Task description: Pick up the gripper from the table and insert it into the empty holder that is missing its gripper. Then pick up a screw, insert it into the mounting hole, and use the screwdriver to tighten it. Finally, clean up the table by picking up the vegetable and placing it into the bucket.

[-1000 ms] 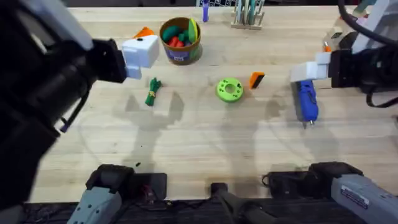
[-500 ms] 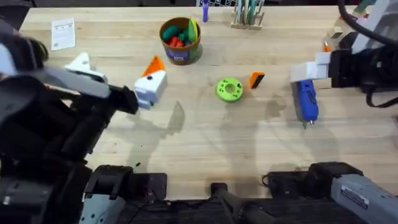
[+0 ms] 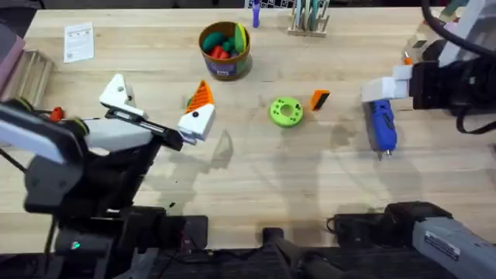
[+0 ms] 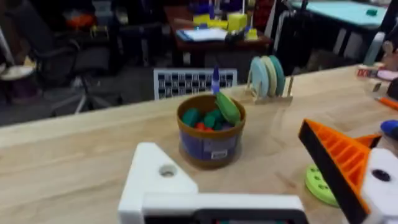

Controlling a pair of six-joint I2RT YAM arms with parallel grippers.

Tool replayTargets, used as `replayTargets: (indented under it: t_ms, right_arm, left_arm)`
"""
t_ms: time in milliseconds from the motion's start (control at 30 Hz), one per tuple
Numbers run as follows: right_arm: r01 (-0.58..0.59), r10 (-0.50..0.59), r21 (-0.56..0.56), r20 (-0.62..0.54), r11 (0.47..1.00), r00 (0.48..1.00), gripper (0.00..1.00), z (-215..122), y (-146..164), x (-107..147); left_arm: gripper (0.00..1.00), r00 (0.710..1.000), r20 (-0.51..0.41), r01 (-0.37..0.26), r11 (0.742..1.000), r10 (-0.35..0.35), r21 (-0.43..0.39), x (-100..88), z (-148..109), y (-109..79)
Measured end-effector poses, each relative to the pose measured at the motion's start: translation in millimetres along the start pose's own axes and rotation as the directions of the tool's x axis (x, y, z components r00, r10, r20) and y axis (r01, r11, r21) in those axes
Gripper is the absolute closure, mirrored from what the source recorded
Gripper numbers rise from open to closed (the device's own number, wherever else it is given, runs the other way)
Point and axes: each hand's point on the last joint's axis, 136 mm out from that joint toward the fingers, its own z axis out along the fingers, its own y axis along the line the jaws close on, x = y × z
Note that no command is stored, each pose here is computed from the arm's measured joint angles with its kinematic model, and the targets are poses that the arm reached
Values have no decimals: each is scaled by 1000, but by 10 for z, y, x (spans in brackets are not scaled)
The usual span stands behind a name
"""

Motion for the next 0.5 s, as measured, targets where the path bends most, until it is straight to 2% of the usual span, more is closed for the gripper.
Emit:
replayTargets:
  t_ms: [233, 333, 500]
  right_arm:
    - [0, 0, 0, 0, 1000, 1000, 10, 0, 0, 0]
    - [0, 0, 0, 0, 1000, 1000, 8, 0, 1, 0]
    - [0, 0, 0, 0, 1000, 1000, 10, 0, 0, 0]
  left_arm:
    - [15, 989, 145, -45, 999, 44, 2, -16, -11, -9]
    - [15, 989, 141, -44, 999, 43, 6, 58, -15, -17]
    - [15, 987, 155, -56, 997, 48, 46, 35, -35, -89]
